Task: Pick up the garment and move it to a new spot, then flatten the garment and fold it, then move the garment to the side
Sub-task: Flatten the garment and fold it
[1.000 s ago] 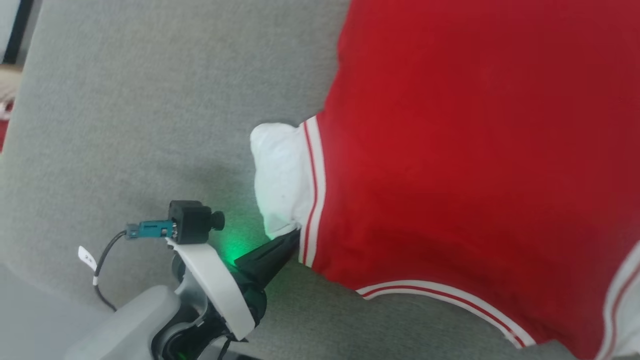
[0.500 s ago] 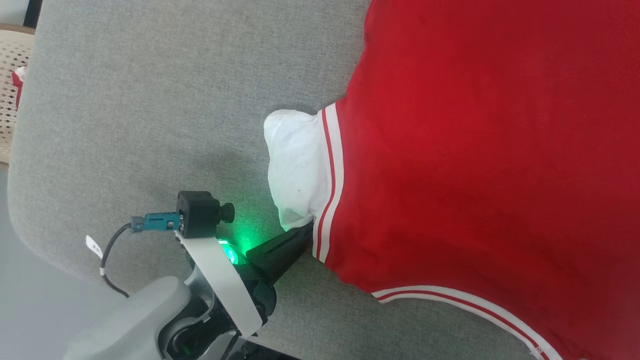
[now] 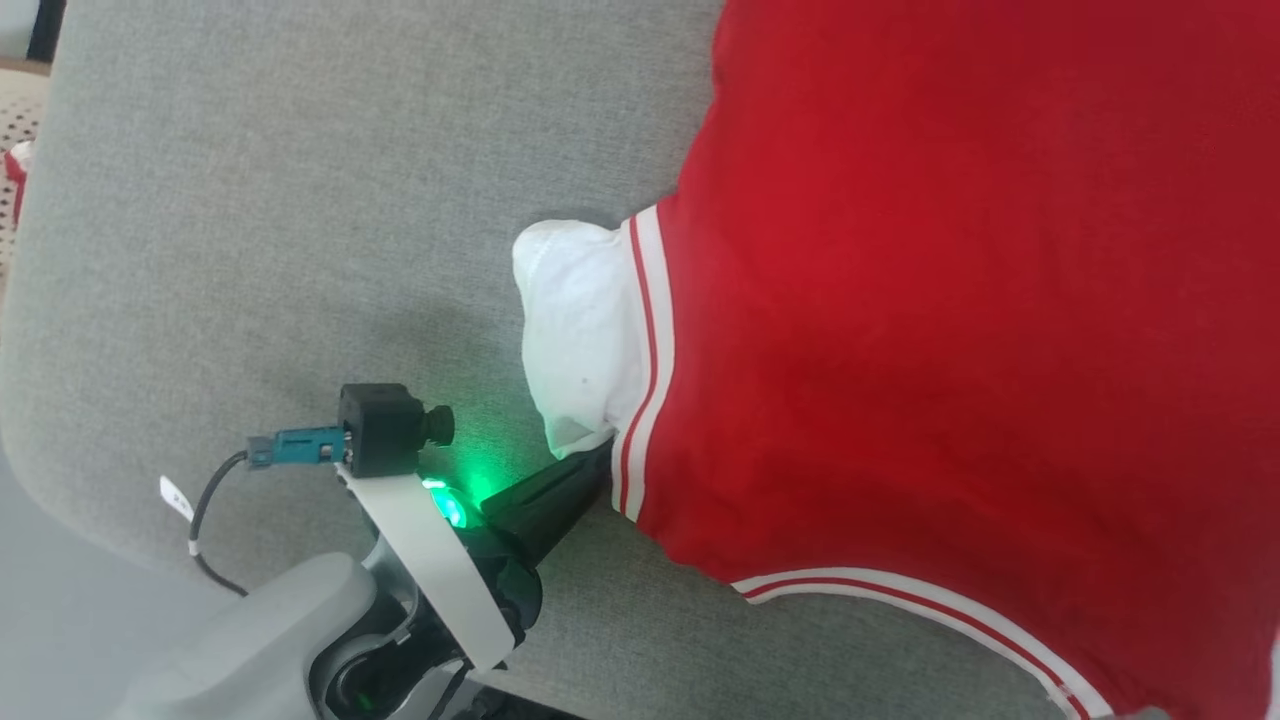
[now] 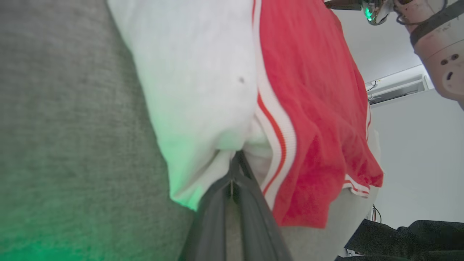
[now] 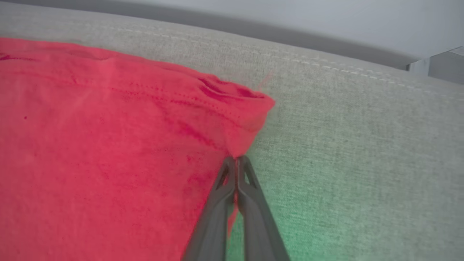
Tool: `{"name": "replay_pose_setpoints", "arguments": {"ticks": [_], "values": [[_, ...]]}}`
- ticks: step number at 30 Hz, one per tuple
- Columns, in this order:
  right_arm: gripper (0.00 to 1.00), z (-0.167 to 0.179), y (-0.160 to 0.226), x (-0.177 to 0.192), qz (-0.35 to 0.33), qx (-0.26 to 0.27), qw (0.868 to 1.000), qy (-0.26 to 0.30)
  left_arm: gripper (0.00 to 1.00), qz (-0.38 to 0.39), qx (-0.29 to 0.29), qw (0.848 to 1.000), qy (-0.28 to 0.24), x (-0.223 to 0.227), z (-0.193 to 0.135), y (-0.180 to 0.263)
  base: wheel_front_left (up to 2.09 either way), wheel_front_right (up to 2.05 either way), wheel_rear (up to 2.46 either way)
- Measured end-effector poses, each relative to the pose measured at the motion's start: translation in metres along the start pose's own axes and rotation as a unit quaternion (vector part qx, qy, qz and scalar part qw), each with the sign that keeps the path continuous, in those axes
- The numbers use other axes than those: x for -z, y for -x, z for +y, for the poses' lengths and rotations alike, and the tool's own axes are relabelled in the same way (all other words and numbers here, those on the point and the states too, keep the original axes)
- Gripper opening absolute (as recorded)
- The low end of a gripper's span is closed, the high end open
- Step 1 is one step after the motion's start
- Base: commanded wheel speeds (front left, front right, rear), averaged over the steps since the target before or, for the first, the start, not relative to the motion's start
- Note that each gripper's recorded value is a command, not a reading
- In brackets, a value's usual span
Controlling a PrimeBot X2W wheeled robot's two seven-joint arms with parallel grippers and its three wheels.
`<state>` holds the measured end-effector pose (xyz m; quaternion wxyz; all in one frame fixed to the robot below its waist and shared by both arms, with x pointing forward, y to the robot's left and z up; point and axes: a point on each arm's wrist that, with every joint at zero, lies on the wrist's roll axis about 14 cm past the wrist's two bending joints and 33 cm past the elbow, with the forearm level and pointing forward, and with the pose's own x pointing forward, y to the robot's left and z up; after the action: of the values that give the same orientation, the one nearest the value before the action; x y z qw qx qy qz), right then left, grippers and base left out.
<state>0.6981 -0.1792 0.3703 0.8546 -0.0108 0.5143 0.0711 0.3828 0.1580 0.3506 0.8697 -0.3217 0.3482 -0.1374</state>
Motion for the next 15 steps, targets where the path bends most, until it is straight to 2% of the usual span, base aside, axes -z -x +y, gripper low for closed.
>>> {"name": "replay_pose_setpoints", "arguments": {"ticks": [7, 11, 12, 15], "values": [[0.00, 0.004, 0.028, 0.002, -0.031, -0.001, 0.999, 0.041, 0.00, -0.026, 0.003, 1.000, -0.003, -0.008, -0.003, 0.005, 0.00, 0.00, 0.00], [0.00, -0.006, 0.061, 0.006, -0.053, -0.001, 0.996, 0.066, 0.00, -0.040, 0.002, 0.999, -0.003, -0.013, -0.004, 0.012, 0.00, 0.00, 0.00], [0.00, -0.015, 0.080, 0.012, -0.063, 0.001, 0.995, 0.076, 0.00, -0.045, -0.002, 0.999, -0.007, -0.015, -0.003, 0.017, 0.00, 0.00, 0.00], [0.00, -0.023, 0.107, 0.029, -0.070, -0.012, 0.994, 0.081, 0.00, -0.052, -0.008, 0.999, -0.012, -0.017, -0.001, 0.026, 0.00, 0.00, 0.00]]}}
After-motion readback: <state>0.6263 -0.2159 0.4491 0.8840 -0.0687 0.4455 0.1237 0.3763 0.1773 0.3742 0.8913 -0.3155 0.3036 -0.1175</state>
